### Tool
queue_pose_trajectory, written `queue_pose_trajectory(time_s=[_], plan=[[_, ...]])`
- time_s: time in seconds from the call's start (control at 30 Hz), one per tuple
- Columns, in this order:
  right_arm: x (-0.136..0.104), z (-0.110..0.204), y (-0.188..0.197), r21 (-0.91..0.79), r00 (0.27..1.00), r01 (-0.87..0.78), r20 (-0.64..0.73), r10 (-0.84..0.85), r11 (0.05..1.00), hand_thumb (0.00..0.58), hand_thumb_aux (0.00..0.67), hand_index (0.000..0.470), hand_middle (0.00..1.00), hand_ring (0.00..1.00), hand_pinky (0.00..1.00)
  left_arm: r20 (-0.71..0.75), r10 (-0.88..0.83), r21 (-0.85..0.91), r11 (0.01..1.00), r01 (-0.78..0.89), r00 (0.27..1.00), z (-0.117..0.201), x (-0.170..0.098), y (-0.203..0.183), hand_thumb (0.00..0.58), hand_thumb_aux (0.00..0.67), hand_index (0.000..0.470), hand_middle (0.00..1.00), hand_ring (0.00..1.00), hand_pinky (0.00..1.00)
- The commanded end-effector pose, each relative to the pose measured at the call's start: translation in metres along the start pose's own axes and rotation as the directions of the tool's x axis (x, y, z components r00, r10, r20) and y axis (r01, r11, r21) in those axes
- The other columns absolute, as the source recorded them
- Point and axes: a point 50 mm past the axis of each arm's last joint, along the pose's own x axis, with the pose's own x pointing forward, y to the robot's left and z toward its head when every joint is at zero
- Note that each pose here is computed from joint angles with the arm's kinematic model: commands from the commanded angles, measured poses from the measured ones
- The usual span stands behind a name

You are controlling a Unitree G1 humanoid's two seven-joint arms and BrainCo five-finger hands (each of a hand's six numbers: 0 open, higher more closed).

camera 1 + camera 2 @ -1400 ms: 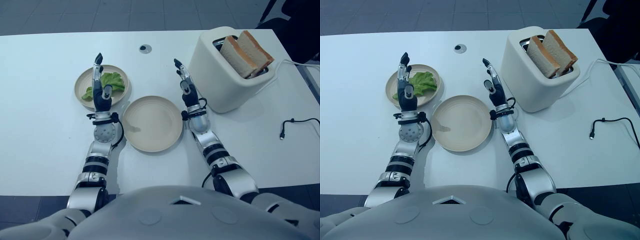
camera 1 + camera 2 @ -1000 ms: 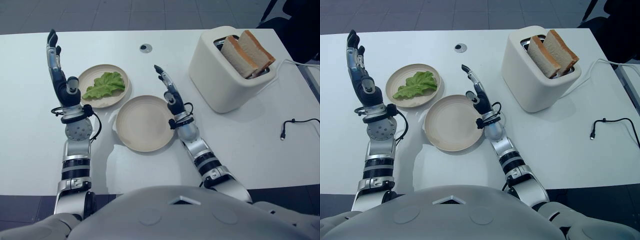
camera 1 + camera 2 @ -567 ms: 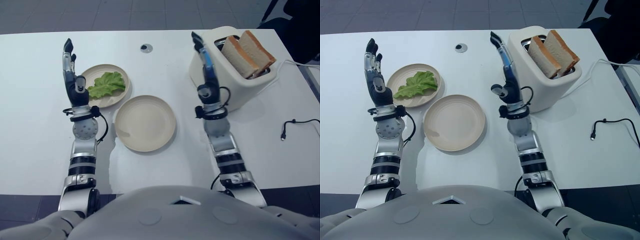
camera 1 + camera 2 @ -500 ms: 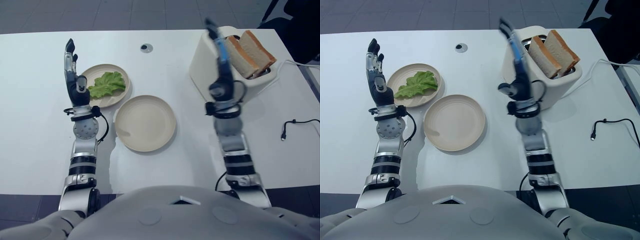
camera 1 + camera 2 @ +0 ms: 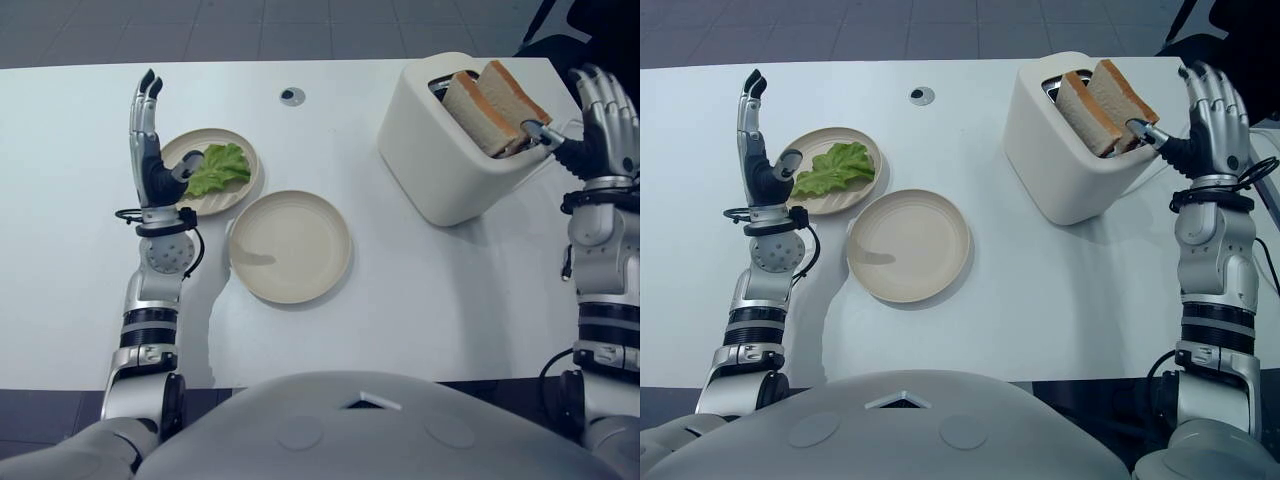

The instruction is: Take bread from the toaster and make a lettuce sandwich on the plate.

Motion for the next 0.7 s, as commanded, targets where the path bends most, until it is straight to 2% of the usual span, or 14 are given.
queue_pose_trajectory(time_s=[0.03, 0.2, 0.23, 0.27, 0.3, 0.33, 0.37, 0.4, 0.43, 0.47, 0.6, 0.7], plan=[[-0.004, -0.006, 0.007, -0.043, 0.999, -0.041, -0.02, 0.04, 0.998, 0.0, 0.0, 0.0, 0.0, 0.0, 0.0, 0.008, -0.022, 0.027, 0.999, 0.021, 1.0, 0.001, -0.002, 0.0, 0.0, 0.0, 0.0, 0.0, 0.0, 0.0], [-0.002, 0.011, 0.01, -0.076, 0.995, -0.076, 0.06, 0.081, 0.994, 0.0, 0.0, 0.0, 0.0, 0.0, 0.0, 0.009, -0.015, 0.019, 1.0, 0.015, 1.0, 0.003, -0.003, 0.003, 0.0, 0.0, 0.0, 0.0, 0.0, 0.0], [-0.001, 0.015, 0.008, -0.081, 0.994, -0.069, 0.076, 0.075, 0.994, 0.132, 0.081, 0.057, 0.0, 0.0, 0.0, 0.008, -0.015, 0.016, 1.0, 0.015, 1.0, 0.003, -0.003, 0.003, 0.0, 0.0, 0.0, 0.0, 0.0, 0.0], [0.0, 0.019, 0.006, -0.084, 0.993, -0.059, 0.093, 0.067, 0.995, 0.464, 0.37, 0.26, 0.0, 0.0, 0.0, 0.007, -0.016, 0.015, 1.0, 0.016, 1.0, 0.003, -0.004, 0.003, 0.0, 0.0, 0.0, 0.0, 0.0, 0.0], [0.001, 0.023, 0.005, -0.085, 0.993, -0.051, 0.106, 0.06, 0.995, 0.555, 0.531, 0.372, 0.0, 0.0, 0.0, 0.004, -0.017, 0.013, 1.0, 0.017, 1.0, 0.004, -0.004, 0.003, 0.0, 0.0, 0.0, 0.0, 0.0, 0.0], [0.001, 0.024, 0.003, -0.085, 0.992, -0.045, 0.113, 0.055, 0.995, 0.58, 0.67, 0.47, 0.0, 0.0, 0.0, 0.0, -0.018, 0.011, 1.0, 0.018, 1.0, 0.003, -0.006, 0.003, 0.0, 0.0, 0.0, 0.0, 0.0, 0.0], [0.001, 0.026, 0.002, -0.086, 0.992, -0.041, 0.117, 0.051, 0.995, 0.58, 0.67, 0.47, 0.0, 0.0, 0.0, -0.006, -0.02, 0.007, 1.0, 0.02, 1.0, 0.003, -0.007, 0.002, 0.0, 0.0, 0.0, 0.0, 0.0, 0.0], [0.001, 0.026, 0.001, -0.087, 0.992, -0.037, 0.12, 0.047, 0.996, 0.58, 0.67, 0.47, 0.14, 0.14, 0.14, -0.011, -0.022, 0.003, 1.0, 0.022, 1.0, 0.003, -0.008, 0.002, 0.0, 0.0, 0.0, 0.0, 0.0, 0.0], [0.0, 0.027, 0.0, -0.09, 0.992, -0.027, 0.124, 0.038, 0.996, 0.58, 0.67, 0.47, 0.84, 0.84, 0.84, -0.014, -0.025, 0.0, 1.0, 0.025, 1.0, 0.003, -0.009, 0.001, 0.0, 0.0, 0.0, 0.0, 0.0, 0.0], [0.0, 0.027, -0.002, -0.09, 0.992, -0.017, 0.127, 0.028, 0.996, 0.58, 0.67, 0.47, 1.0, 1.0, 1.0, -0.016, -0.027, -0.002, 1.0, 0.027, 1.0, 0.003, -0.01, 0.0, 0.0, 0.0, 0.0, 0.0, 0.0, 0.0], [0.001, 0.031, -0.013, -0.086, 0.988, 0.06, 0.148, -0.047, 0.994, 0.58, 0.67, 0.47, 1.0, 1.0, 1.0, -0.025, -0.029, -0.007, 1.0, 0.029, 0.999, 0.003, -0.011, -0.001, 0.0, 0.0, 0.0, 0.0, 0.0, 0.0], [0.002, 0.039, -0.027, -0.058, 0.967, 0.188, 0.183, -0.174, 0.981, 0.58, 0.67, 0.47, 1.0, 1.0, 1.0, -0.035, -0.026, -0.008, 1.0, 0.026, 0.999, 0.001, -0.012, -0.002, 0.0, 0.0, 0.0, 0.0, 0.0, 0.0]])
